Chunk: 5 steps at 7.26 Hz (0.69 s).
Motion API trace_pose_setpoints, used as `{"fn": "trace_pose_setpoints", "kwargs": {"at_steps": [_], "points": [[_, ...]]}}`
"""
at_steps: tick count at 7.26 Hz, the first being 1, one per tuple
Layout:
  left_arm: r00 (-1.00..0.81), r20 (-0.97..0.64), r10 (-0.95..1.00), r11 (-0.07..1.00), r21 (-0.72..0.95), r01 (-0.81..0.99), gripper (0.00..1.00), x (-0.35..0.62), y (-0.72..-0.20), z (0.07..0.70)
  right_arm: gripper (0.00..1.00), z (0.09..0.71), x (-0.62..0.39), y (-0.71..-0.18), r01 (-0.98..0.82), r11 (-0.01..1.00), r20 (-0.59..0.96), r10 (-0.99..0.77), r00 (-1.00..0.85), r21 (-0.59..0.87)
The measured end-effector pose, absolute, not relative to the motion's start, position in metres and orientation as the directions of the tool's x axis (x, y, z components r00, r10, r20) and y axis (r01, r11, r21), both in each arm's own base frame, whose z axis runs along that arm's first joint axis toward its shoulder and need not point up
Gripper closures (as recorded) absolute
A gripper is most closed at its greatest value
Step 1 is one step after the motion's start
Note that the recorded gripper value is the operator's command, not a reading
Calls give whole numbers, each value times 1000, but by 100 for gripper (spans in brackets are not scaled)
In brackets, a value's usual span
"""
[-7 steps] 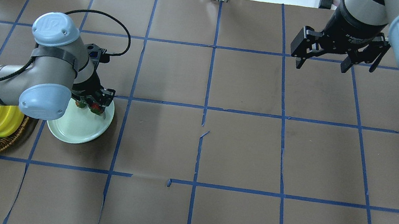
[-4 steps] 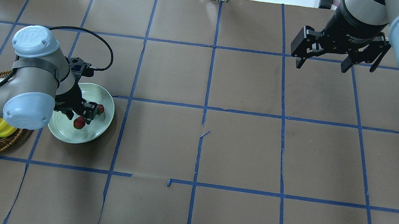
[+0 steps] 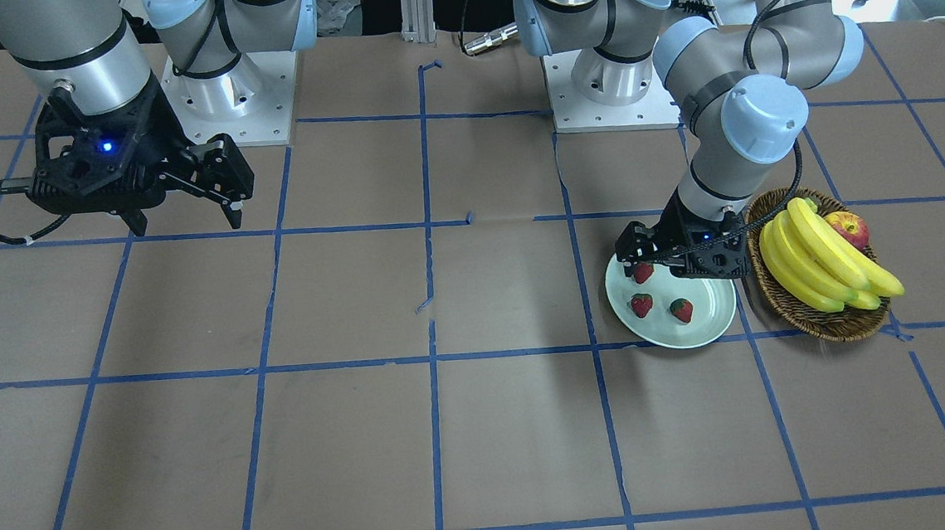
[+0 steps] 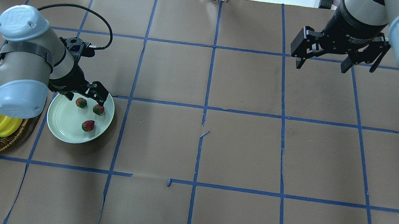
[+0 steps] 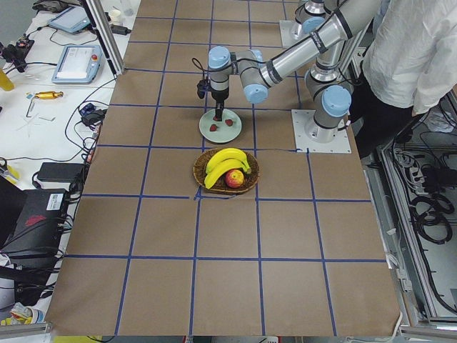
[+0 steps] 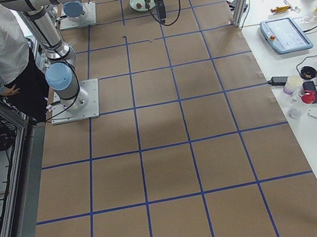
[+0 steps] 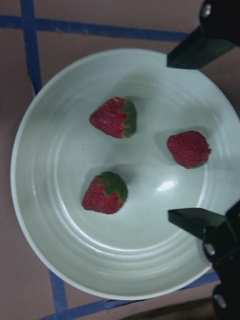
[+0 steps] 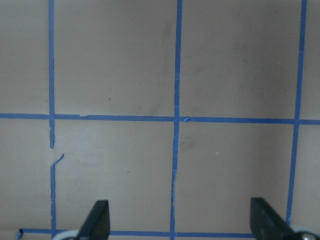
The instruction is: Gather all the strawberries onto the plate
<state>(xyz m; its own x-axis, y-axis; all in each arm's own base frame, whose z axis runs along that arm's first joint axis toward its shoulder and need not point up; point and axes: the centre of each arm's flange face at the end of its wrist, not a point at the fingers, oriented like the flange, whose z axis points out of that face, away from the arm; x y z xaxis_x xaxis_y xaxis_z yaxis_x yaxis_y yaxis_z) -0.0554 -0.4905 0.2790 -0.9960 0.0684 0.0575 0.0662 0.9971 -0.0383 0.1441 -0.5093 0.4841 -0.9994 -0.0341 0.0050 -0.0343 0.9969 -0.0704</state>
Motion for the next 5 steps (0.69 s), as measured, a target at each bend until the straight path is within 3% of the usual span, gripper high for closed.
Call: {"fn": "trace_pose_setpoints", "kwargs": {"at_steps": [3,5], "points": [[-991,97,95,995,-37,92,1,-87,-521,426,0,484,144,-509,-35,997,6,-35,-999,-70],[-994,95,58,997,-63,52,3,-101,-515,470,0,484,144,-509,-35,997,6,-35,-999,-69]]}}
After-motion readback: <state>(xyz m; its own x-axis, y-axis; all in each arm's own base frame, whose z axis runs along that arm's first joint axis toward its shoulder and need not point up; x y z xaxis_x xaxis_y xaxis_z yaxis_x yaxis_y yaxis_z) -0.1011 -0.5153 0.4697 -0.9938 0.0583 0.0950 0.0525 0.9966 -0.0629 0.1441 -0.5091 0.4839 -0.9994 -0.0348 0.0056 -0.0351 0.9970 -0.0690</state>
